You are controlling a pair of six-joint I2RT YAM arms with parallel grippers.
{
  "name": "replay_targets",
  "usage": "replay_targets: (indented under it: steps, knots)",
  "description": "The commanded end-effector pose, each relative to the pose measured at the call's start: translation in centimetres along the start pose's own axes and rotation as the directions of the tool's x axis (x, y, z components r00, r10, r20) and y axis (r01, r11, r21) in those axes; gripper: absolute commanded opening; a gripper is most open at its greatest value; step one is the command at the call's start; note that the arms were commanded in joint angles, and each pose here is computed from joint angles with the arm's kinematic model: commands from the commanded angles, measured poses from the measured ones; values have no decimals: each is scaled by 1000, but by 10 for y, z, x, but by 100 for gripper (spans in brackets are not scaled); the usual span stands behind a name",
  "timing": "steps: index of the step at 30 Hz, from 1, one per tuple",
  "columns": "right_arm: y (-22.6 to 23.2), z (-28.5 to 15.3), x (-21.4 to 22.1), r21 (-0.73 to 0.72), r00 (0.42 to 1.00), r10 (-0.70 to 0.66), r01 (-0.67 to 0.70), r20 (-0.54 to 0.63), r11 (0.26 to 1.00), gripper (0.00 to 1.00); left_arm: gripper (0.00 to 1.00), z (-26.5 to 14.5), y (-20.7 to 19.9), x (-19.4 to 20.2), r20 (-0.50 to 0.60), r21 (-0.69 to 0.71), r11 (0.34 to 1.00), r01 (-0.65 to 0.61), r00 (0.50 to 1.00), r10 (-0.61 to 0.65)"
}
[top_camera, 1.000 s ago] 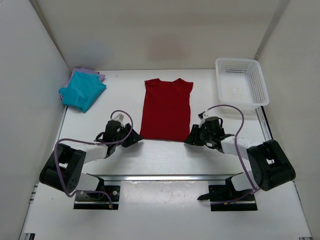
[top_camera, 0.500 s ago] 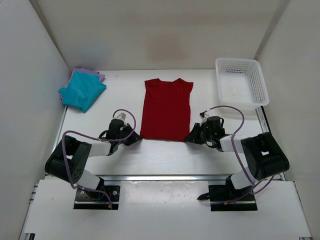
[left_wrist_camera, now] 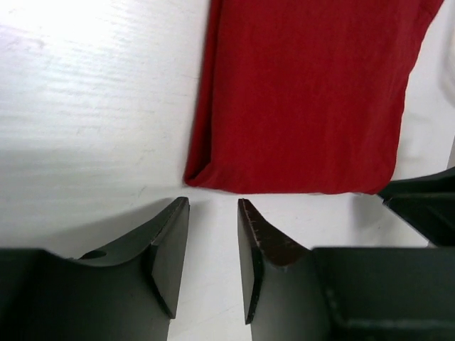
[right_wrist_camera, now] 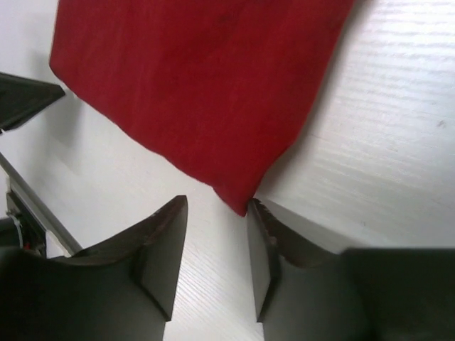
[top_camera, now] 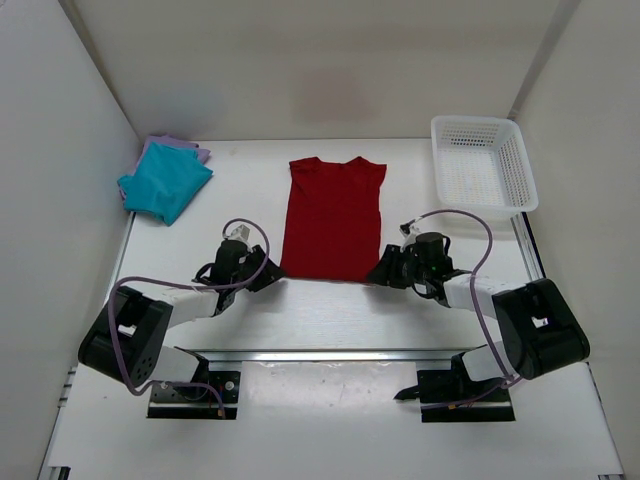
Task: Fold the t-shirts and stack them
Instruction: Grab one side of the 2/3 rectangular tshirt with both arms
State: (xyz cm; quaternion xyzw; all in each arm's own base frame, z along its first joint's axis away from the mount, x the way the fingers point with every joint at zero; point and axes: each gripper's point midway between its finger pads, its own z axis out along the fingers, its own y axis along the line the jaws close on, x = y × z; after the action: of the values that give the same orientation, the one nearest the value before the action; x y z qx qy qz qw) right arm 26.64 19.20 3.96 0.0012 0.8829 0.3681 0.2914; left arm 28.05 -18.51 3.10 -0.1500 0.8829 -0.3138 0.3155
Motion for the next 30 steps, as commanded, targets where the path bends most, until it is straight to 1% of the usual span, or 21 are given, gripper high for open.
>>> replay_targets:
  steps: [1, 5, 8, 12, 13, 15, 17, 18, 19, 21, 22, 23, 25, 27, 28, 30]
  knots:
    - [2, 3, 2, 5, 999, -30, 31, -13, 1000, 39, 45, -7, 13, 0, 22, -41, 999, 13, 1000, -12]
    - [1, 9, 2, 9, 999, -26, 26, -24, 1000, 41, 50, -4, 16, -5, 41, -58, 998, 7, 999, -5]
    - [-5, 12, 3, 22, 999, -18, 18, -27, 1000, 40, 50, 2, 15, -5, 35, -65, 998, 4, 999, -2]
    - [-7, 16, 0, 27, 999, -20, 20, -27, 999, 38, 43, 12, 11, -4, 27, -51, 999, 15, 1000, -13]
    - [-8, 16, -1, 31, 1000, -18, 19, -23, 999, 39, 42, 16, 14, -1, 16, -61, 998, 16, 1000, -15]
    - [-11, 16, 1, 31, 1000, -11, 12, -27, 999, 37, 41, 19, 10, -2, 21, -49, 999, 15, 1000, -14]
    - [-12, 17, 1, 30, 1000, -5, 5, -24, 1000, 29, 33, 20, 10, 0, 15, -42, 999, 17, 1000, -16]
    - [-13, 16, 3, 31, 1000, -6, 7, -27, 999, 28, 24, 21, 12, 0, 16, -46, 999, 20, 1000, -20]
    - [-13, 16, -1, 33, 1000, -9, 10, -19, 999, 24, 16, 21, 9, 0, 16, -40, 999, 22, 1000, -21]
    - [-9, 17, -4, 23, 1000, -14, 14, -10, 1000, 13, 4, 20, 5, -3, 19, -33, 999, 23, 1000, -22]
    - [-10, 17, -4, 26, 1000, -18, 18, -9, 999, 11, 2, 20, 7, -3, 17, -42, 999, 26, 1000, -25]
    - [-10, 17, -6, 28, 1000, -19, 19, -1, 999, 6, 0, 17, 3, -4, 23, -32, 999, 20, 1000, -19]
    - [-10, 16, -7, 29, 1000, -21, 20, 6, 999, 0, 0, 14, 3, -3, 23, -32, 999, 23, 999, -22]
    - [-7, 14, -6, 20, 1000, -24, 24, 5, 1000, 1, 0, 8, -5, -5, 23, -5, 1000, 16, 1000, -16]
    - [-9, 13, -2, 27, 1000, -20, 20, -4, 999, 0, 0, 7, -2, -5, 25, -14, 1000, 15, 1000, -14]
    - [-3, 8, -3, 20, 999, -32, 31, 15, 999, 0, 0, -1, -6, -2, 16, 1, 1000, 3, 1000, -3]
